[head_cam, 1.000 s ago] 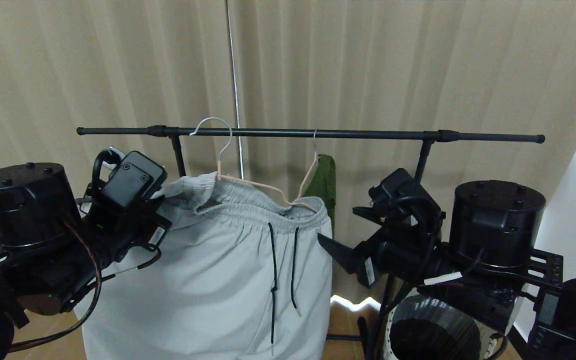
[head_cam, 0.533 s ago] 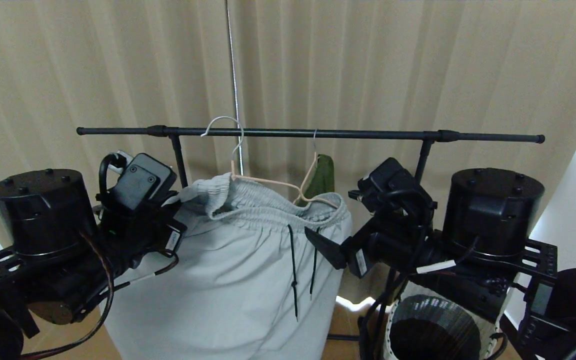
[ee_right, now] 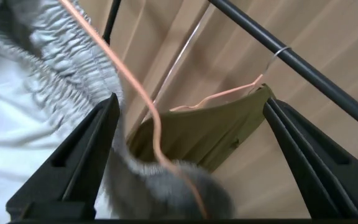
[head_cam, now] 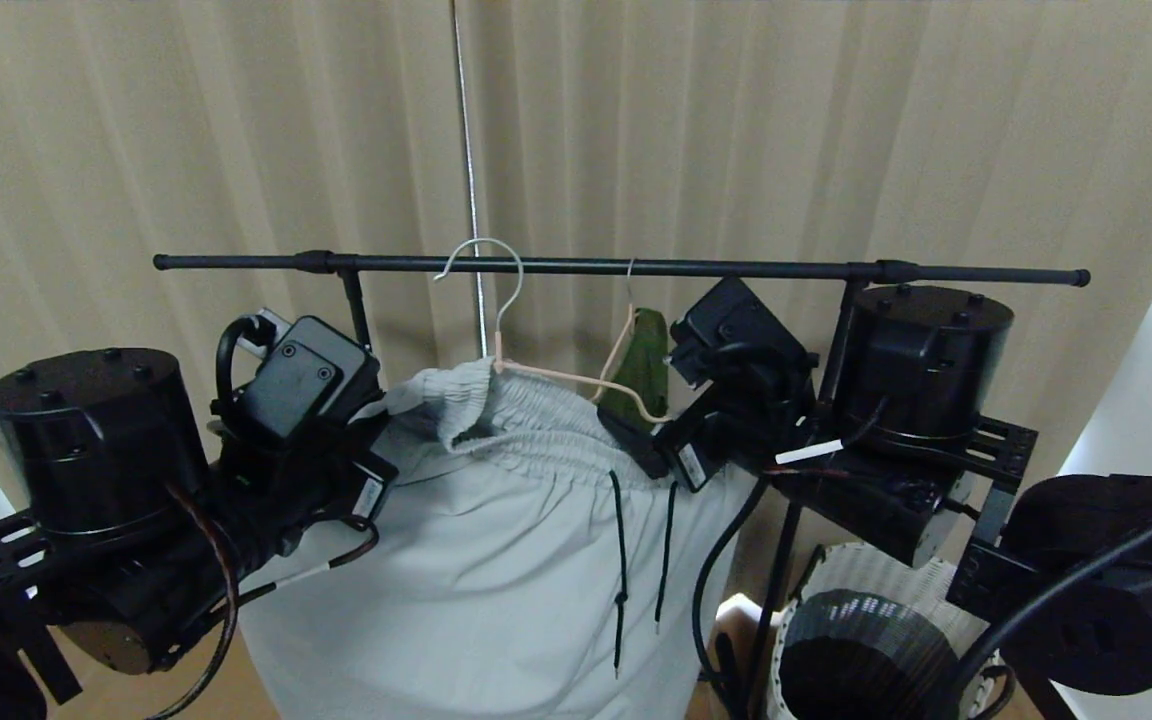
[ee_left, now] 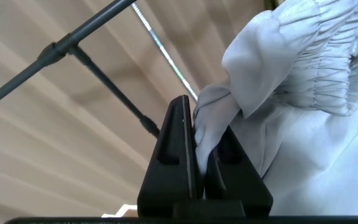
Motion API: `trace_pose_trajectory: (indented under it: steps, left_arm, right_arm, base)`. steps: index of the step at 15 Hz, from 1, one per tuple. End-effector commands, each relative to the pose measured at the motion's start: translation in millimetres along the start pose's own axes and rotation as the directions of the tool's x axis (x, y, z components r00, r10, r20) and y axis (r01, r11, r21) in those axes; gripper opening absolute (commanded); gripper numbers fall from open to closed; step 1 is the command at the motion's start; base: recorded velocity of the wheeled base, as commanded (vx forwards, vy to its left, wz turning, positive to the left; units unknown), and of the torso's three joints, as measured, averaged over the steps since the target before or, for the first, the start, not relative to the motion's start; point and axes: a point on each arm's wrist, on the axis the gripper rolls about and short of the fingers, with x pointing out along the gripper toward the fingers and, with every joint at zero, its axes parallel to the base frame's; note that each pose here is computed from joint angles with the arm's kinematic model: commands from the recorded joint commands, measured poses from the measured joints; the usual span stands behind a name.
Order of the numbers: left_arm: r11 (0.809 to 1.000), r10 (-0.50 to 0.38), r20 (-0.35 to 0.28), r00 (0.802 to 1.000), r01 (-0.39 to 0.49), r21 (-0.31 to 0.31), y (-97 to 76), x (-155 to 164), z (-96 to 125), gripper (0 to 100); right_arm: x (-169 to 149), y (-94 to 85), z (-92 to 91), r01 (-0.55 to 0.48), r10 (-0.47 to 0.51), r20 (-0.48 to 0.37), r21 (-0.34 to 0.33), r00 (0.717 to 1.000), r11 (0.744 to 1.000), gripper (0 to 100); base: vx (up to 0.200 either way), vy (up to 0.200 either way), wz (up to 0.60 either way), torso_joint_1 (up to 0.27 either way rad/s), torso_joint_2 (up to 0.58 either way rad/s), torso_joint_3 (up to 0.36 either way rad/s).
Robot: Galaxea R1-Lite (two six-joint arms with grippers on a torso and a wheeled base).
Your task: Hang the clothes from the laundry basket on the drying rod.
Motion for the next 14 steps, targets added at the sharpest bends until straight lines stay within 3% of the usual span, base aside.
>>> trace_pose_trajectory:
  steps: [1, 2, 6, 7, 14]
  left_arm:
    - [1.000, -0.005, 0.010, 1.000, 0.005, 0.000, -0.9, -2.3, 1.8, 0]
    - [1.000, -0.025, 0.028, 0.999, 0.025, 0.004, -5.6, -5.5, 5.8, 0]
    - [0.999, -0.042, 0.037, 0.998, 0.042, 0.009, -9.2, -6.7, 7.7, 0]
    - [0.999, -0.043, 0.039, 0.998, 0.042, 0.010, -9.0, -7.0, 7.9, 0]
    - [0.999, -0.045, 0.038, 0.998, 0.045, 0.013, -9.4, -6.8, 7.3, 0]
  right_arm:
    - [4.7, 1.1, -3.5, -0.001, 0.001, -0.011, -0.002, 1.000, 1.000, 100]
    - [10.0, 0.9, -5.5, 0.002, -0.002, -0.015, -0.039, 1.000, 0.999, 100]
    - [12.1, 1.8, -5.6, 0.000, -0.001, -0.015, -0.039, 1.000, 0.999, 100]
    - [12.1, 2.3, -5.2, 0.000, 0.000, -0.013, -0.039, 1.000, 0.999, 0]
    - [8.9, 2.2, -4.6, -0.003, 0.002, -0.010, -0.037, 1.000, 0.999, 0]
  base:
    - [0.000, 0.000, 0.00, 0.000, 0.00, 0.000]
    - [0.000, 0.000, 0.00, 0.000, 0.00, 0.000]
    - [0.000, 0.000, 0.00, 0.000, 0.00, 0.000]
    - [0.000, 0.000, 0.00, 0.000, 0.00, 0.000]
    - [0.000, 0.000, 0.00, 0.000, 0.00, 0.000]
